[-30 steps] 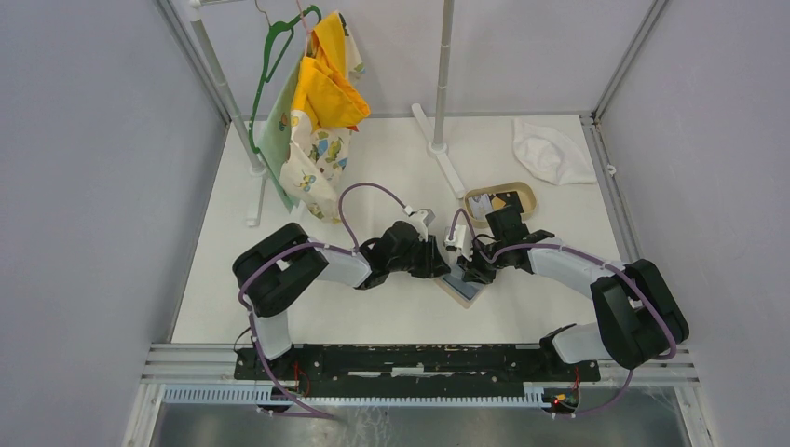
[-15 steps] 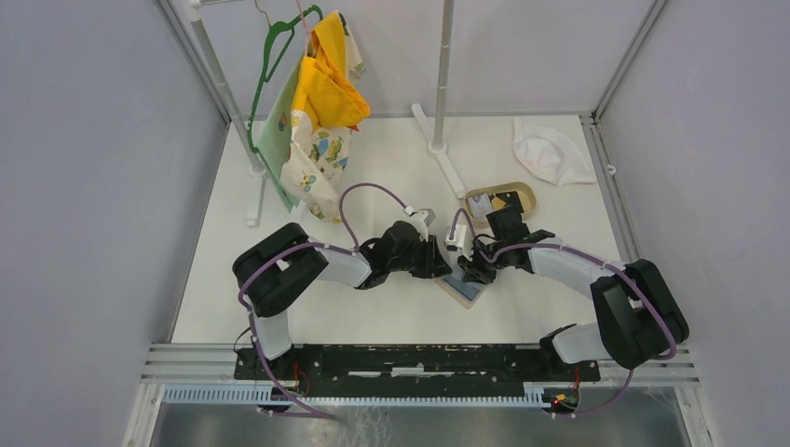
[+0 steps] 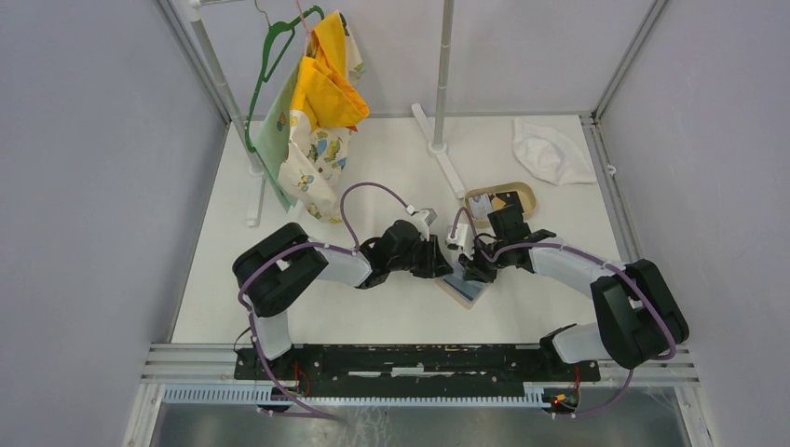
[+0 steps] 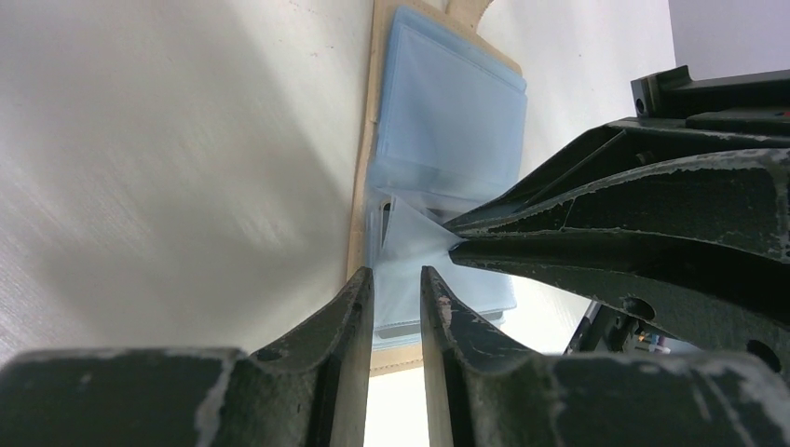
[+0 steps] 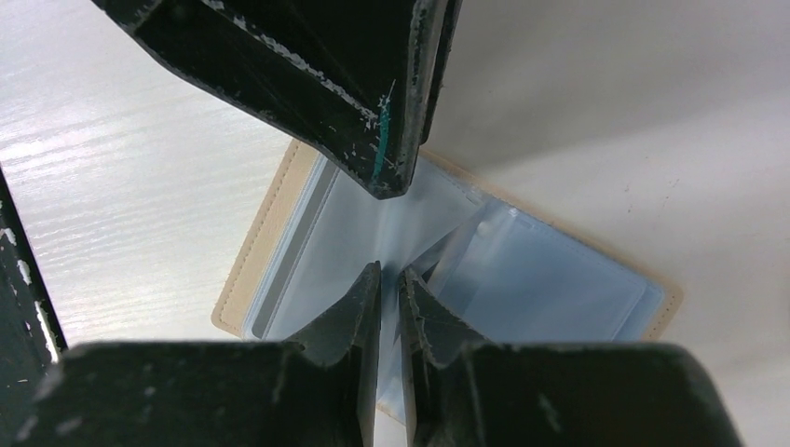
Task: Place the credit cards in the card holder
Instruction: Open the card holder at the center of the board.
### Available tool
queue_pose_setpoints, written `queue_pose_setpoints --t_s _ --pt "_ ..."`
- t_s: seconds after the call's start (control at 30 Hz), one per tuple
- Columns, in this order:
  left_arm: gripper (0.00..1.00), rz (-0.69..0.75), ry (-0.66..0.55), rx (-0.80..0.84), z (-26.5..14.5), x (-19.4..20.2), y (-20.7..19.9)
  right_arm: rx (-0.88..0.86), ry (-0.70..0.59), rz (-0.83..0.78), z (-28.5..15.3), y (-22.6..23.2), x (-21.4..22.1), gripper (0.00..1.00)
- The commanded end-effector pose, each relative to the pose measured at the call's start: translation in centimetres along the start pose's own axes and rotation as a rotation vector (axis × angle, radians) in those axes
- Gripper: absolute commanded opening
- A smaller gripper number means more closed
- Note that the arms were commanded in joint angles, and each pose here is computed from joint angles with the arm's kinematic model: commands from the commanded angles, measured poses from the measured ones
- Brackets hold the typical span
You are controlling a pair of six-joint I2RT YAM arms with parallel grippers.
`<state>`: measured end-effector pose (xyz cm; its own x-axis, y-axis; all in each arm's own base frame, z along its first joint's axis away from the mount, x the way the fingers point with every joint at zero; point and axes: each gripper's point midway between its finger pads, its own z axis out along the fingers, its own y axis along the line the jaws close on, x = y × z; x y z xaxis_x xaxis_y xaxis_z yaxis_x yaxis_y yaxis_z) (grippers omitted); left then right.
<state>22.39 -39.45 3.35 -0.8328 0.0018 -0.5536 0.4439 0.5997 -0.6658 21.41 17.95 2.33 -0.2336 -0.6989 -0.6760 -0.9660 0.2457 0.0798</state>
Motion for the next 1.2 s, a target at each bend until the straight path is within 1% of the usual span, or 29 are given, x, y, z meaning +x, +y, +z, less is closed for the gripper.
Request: queue_pose_setpoints --t_s 0.0,0.13,0.4,0.67,1.0,1.17 --pt "0.31 0.003 -0.067 0.081 0.0 -2.6 -2.8 0.003 -0.049 -0.010 -0.4 -0.6 -1.8 0.17" --pt "0.31 0.009 -0.077 0.085 -0.1 -3.0 -3.1 0.001 -0.066 0.002 -0.6 -0.7 -2.0 0.16" --pt "0.31 0.010 -0.083 0.079 -0.4 -3.2 -3.0 -0.017 -0.093 0.031 -0.9 -0.7 -2.2 0.09" --pt "0.31 -0.002 -0.069 0.099 0.0 -3.2 -3.3 -0.025 -0.103 0.048 -1.0 -0.7 -2.2 0.07" --pt "0.27 -0.017 -0.042 0.092 0.5 -2.6 -2.9 -0.031 -0.120 0.057 -1.1 -0.8 -2.4 0.08" --pt "0.21 -0.026 -0.024 0.107 0.8 -2.4 -3.1 -0.034 -0.122 0.064 -1.2 -0.8 -2.3 0.08"
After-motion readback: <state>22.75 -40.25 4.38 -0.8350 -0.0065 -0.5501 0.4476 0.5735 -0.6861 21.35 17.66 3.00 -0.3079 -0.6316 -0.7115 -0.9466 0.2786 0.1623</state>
